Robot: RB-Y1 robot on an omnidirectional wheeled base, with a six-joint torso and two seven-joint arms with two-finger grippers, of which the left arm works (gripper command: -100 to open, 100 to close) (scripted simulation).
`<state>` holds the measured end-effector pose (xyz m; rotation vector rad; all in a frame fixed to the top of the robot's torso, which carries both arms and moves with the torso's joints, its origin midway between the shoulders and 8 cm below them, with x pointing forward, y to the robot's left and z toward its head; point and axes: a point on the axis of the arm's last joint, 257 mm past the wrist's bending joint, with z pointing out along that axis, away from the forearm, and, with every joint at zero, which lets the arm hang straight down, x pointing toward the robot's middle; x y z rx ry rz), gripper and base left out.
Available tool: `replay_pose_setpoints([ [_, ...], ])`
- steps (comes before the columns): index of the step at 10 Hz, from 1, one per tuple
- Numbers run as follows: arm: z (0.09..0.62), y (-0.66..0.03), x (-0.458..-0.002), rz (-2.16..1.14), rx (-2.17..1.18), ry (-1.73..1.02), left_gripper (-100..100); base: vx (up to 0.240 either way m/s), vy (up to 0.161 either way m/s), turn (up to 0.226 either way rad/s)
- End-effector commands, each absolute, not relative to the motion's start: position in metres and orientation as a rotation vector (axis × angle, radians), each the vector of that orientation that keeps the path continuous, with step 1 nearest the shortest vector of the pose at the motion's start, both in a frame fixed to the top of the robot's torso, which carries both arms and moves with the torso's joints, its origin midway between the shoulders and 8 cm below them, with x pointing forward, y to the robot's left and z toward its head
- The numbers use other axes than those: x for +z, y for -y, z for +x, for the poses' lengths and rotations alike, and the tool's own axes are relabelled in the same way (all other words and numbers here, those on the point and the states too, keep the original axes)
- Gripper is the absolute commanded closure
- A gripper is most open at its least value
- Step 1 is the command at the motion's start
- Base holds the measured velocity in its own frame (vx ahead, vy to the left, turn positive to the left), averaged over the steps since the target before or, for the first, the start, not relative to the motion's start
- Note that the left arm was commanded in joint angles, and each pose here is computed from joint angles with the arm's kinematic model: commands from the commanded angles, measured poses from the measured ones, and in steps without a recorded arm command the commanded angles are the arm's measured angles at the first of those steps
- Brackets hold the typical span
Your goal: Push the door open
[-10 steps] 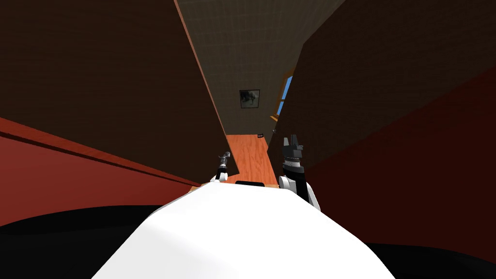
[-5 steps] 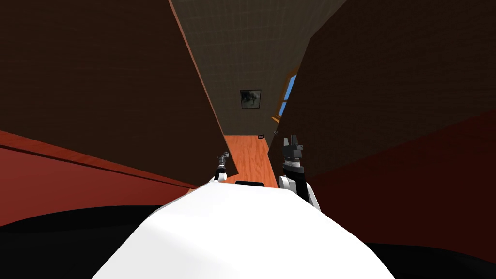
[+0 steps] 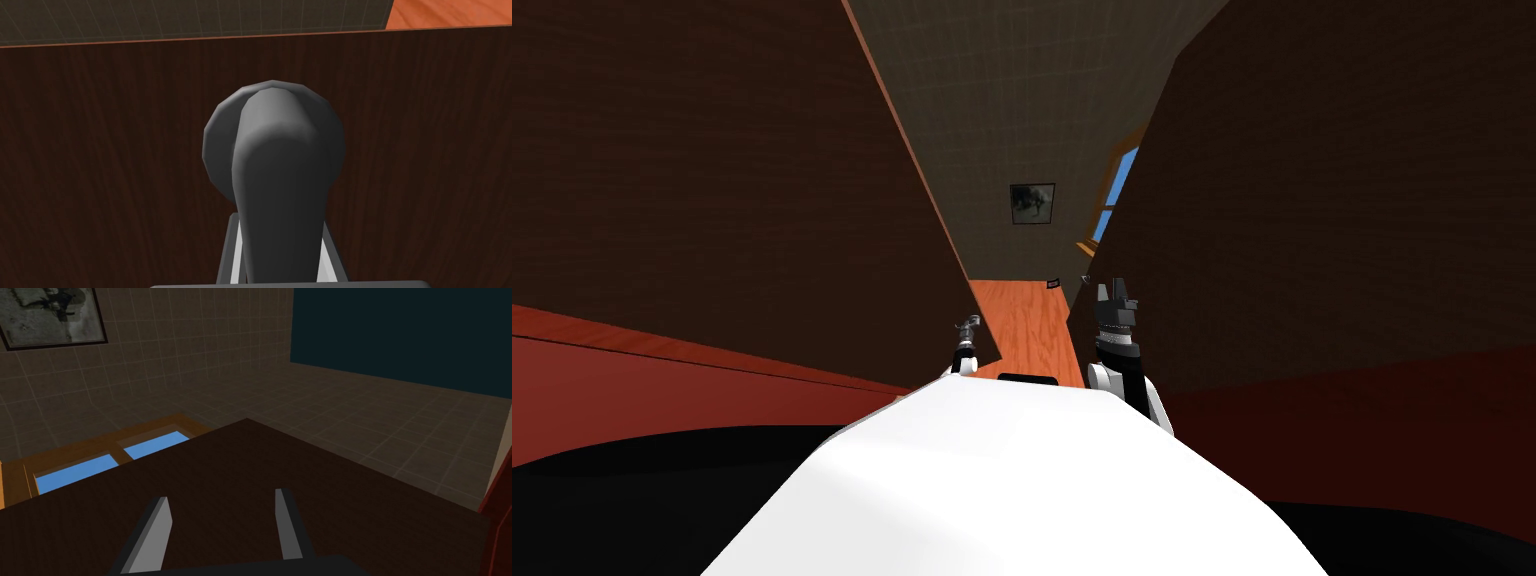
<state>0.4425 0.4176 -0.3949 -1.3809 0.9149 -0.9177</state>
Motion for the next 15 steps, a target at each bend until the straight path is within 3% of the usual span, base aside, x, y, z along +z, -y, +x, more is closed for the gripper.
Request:
replay_pose_setpoints([
  [1, 0.439, -0.438, -0.391, -1.382, -0.888, -0.888, 100, 0.206, -0.077, 0.086],
  [15, 0.403, -0.5, -0.397, -1.428, -0.787, -0.801, 100, 0.183, -0.016, 0.052],
])
